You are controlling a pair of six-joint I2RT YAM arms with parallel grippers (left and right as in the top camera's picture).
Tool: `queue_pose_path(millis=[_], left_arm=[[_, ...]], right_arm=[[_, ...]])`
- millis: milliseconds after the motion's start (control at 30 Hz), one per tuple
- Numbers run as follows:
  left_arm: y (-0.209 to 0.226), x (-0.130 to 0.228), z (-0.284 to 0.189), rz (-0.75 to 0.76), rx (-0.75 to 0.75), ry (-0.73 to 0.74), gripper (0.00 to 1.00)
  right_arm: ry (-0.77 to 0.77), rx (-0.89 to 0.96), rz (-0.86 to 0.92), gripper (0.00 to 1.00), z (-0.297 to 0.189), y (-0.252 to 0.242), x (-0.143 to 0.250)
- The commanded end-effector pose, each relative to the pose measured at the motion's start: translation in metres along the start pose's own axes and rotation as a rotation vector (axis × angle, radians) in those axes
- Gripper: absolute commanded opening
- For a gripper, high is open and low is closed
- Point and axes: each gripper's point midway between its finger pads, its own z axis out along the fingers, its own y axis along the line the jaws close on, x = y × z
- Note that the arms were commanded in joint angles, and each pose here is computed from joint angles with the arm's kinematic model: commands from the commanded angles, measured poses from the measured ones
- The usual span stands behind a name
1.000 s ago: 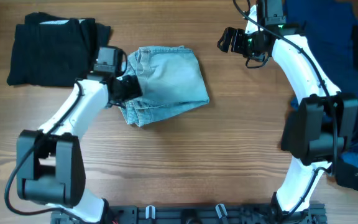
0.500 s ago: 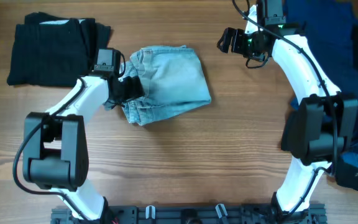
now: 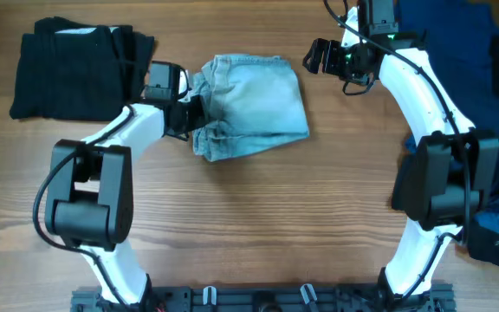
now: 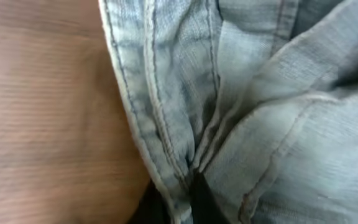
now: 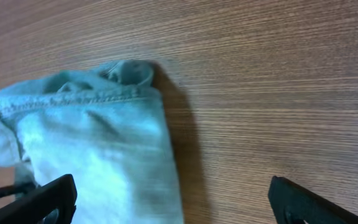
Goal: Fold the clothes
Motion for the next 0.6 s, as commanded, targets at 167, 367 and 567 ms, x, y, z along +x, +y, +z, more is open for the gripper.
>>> queue_pose_path(millis=[167, 367, 567], left_arm=[[-0.029, -0.037, -0.006, 0.056, 0.071, -0.124, 0.04], [-0.058, -0.072, -0.049, 0.094, 0.123, -0.243, 0.04], [-0.045, -0.084, -0.086, 0.042, 0.108, -0.284, 0.04]], right_arm=[[-0.021, -0.026, -0.026, 1.00, -0.013, 0.008, -0.003], [-0.007, -0.022, -0.023, 1.00, -0.013, 0.007, 0.000], [0.003, -0.019, -0.020, 1.00, -0.013, 0.006, 0.003]])
